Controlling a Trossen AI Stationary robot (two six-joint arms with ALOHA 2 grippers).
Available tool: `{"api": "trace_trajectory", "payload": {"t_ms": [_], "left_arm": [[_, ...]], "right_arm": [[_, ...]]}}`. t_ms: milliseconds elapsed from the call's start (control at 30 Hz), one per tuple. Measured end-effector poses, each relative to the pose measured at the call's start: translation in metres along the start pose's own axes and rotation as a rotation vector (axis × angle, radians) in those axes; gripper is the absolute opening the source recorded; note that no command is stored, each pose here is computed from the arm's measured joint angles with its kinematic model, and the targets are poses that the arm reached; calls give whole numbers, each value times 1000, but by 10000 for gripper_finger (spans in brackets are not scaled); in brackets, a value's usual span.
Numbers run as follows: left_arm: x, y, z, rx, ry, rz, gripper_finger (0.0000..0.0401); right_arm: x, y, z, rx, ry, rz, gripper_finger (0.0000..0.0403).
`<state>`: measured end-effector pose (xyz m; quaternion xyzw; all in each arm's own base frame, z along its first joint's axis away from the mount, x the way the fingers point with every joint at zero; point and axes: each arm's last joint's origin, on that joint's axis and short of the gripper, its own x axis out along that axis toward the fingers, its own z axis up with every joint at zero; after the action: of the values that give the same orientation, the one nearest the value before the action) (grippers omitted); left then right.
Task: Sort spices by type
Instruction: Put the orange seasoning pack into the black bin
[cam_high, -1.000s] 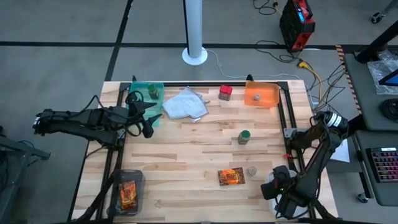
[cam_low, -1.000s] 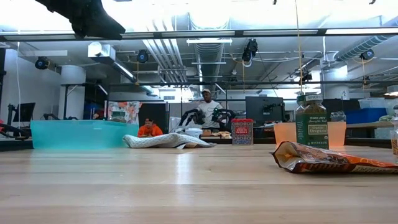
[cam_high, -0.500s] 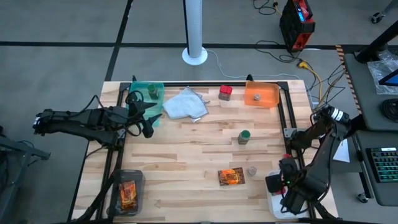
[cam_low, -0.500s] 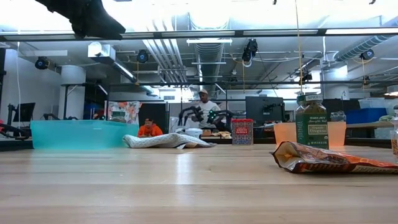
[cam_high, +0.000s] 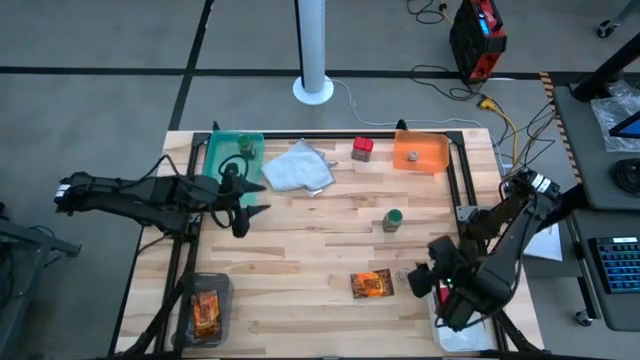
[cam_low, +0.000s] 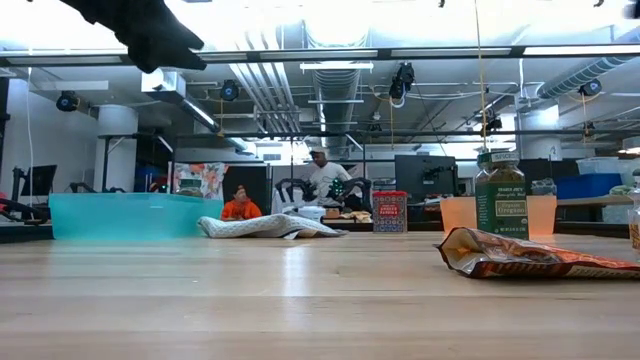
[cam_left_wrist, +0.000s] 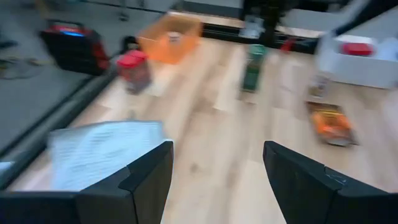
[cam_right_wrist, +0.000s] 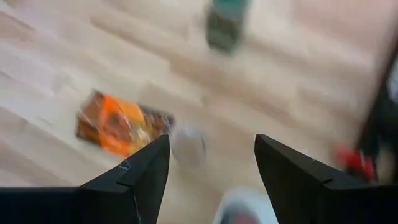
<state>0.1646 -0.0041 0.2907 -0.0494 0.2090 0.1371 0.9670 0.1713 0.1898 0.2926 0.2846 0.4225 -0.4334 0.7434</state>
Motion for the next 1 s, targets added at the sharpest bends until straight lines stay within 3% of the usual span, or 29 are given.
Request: {"api": "trace_trajectory", "payload": {"t_ms": [400,533,900,1000], "left_arm": [[10,-35,1,-66,6,-114,233],[18,-50,2,-100,2,-154,233],[57,-98,-8,-124,-41,-252,233],[67,-111,-14,-132,-76,-210,233]], "right_arm": [[7,23,12,-381,-651,153,220],[8,28,11,-429,-795,164,219],[10,30,2,-440,-752,175,219],[9,29,-1,-453,-724,177,219]]}}
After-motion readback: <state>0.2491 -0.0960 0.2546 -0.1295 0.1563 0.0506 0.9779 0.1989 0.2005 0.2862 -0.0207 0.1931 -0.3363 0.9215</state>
